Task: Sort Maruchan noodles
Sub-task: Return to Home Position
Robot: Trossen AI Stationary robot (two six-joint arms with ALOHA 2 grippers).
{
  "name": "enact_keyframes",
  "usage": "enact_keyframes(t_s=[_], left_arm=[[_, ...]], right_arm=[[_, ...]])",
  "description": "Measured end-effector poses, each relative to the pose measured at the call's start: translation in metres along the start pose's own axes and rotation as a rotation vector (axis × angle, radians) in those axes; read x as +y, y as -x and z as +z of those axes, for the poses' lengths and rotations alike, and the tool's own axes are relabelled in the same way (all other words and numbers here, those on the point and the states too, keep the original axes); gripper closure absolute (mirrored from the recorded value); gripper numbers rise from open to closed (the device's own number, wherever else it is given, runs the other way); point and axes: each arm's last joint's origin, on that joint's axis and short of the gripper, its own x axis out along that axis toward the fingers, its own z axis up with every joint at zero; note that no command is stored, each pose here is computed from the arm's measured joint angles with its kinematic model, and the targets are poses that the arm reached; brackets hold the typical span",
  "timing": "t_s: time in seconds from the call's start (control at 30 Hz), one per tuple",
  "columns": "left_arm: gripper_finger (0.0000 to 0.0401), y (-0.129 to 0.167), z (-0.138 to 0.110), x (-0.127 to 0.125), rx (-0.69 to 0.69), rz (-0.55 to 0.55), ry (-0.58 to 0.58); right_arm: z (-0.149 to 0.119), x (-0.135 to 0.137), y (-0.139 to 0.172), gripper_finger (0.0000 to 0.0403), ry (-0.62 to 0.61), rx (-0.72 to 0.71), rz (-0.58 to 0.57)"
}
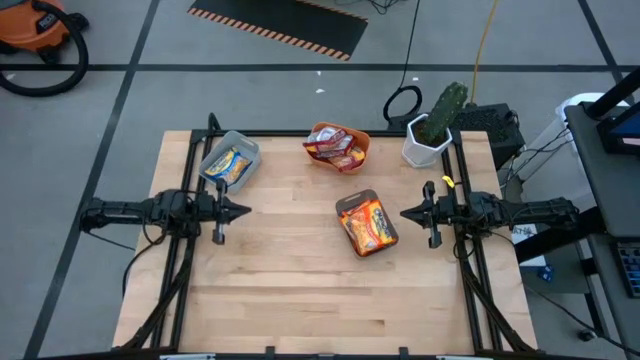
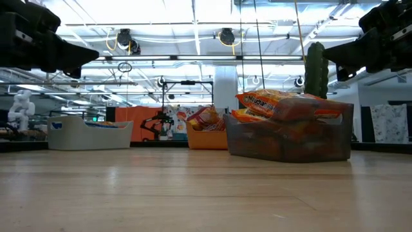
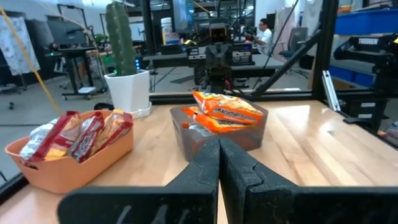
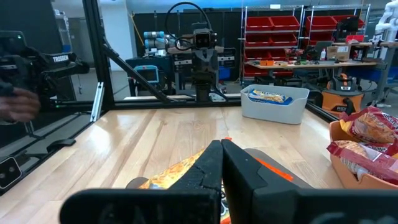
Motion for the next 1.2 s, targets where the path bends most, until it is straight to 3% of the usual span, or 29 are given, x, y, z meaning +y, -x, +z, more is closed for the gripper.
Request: enact_keyframes(t_s=[1.2], left_arm=[[0.0397,0.0001,0.0044,0.0007,-0.048,0.010,-0.035]], right_arm=[[0.0000,0.0000,0.0000,0.0403,0.000,0.000,0.000]])
